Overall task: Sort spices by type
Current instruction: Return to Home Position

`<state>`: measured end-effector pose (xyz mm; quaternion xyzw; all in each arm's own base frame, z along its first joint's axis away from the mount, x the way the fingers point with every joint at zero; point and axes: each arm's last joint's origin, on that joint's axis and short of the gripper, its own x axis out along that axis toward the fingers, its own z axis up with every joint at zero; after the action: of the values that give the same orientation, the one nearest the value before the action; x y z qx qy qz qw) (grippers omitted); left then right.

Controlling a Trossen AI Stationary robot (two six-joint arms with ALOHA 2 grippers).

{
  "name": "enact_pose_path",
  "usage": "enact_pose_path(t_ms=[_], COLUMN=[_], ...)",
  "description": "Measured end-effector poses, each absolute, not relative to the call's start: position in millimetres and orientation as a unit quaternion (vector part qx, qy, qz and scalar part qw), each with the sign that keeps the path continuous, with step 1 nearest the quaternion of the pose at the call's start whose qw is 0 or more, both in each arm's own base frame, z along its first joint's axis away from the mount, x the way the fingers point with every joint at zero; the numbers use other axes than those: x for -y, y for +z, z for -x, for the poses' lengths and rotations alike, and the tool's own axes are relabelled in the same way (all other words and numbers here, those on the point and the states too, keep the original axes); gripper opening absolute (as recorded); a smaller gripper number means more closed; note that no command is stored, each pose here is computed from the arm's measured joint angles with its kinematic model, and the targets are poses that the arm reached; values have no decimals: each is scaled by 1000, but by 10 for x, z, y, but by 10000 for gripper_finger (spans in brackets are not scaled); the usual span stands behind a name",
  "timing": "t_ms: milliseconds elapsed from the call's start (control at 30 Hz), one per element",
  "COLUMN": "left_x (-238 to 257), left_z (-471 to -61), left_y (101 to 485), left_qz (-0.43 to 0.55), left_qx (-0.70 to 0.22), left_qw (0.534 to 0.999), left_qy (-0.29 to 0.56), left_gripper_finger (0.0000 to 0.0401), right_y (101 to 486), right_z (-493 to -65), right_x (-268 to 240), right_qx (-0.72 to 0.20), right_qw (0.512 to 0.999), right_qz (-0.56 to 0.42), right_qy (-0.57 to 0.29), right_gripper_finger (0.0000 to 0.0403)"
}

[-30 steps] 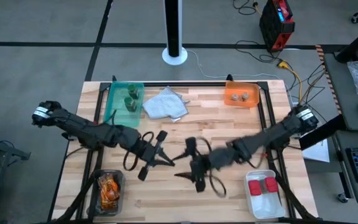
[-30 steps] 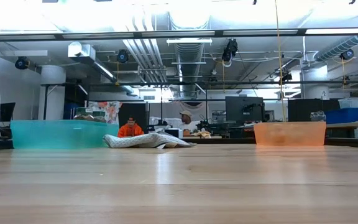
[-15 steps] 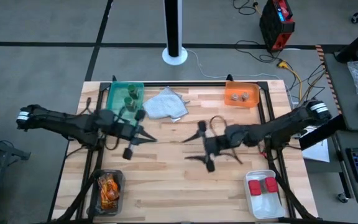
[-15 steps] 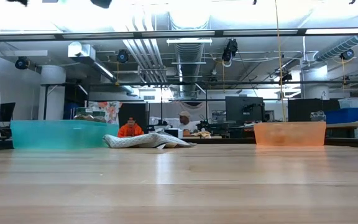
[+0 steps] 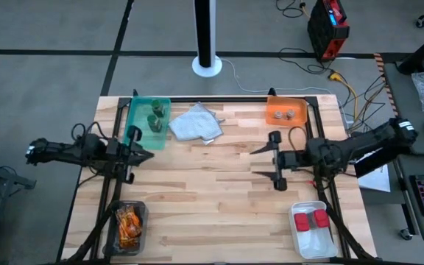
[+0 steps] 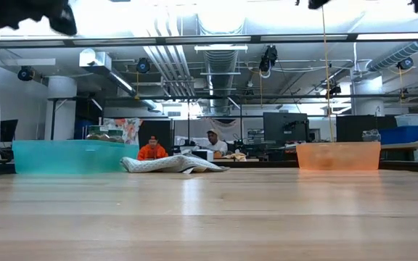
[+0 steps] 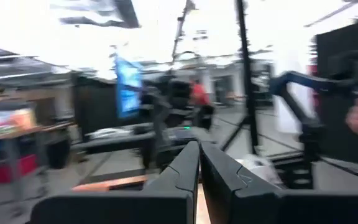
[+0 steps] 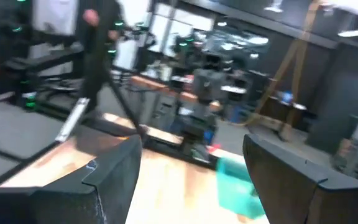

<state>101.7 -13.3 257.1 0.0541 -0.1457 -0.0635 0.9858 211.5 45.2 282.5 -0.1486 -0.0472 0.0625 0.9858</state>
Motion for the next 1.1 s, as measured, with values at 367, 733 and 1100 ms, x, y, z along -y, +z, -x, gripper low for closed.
enact_pose_path(t_ms=[367,733,1100], left_x=[70,71,57], left_z=[-868,-955,-961], left_y=[2124,1798,1787], left_qz=[-31,-7,-27], left_qx=[137,70,63], left_qw=[990,997,997], left_qy=[8,17,43], left_gripper_finger=[0,0,0], right_y=[2576,2094,1990], right_z=[-1564,-1047,-914], right_x=[-240,-87,-64], right_qx=[84,168,165], right_qw=[987,979,973], right_qz=[135,108,156], right_qy=[6,-28,-40], right_gripper_finger=[248,253,275])
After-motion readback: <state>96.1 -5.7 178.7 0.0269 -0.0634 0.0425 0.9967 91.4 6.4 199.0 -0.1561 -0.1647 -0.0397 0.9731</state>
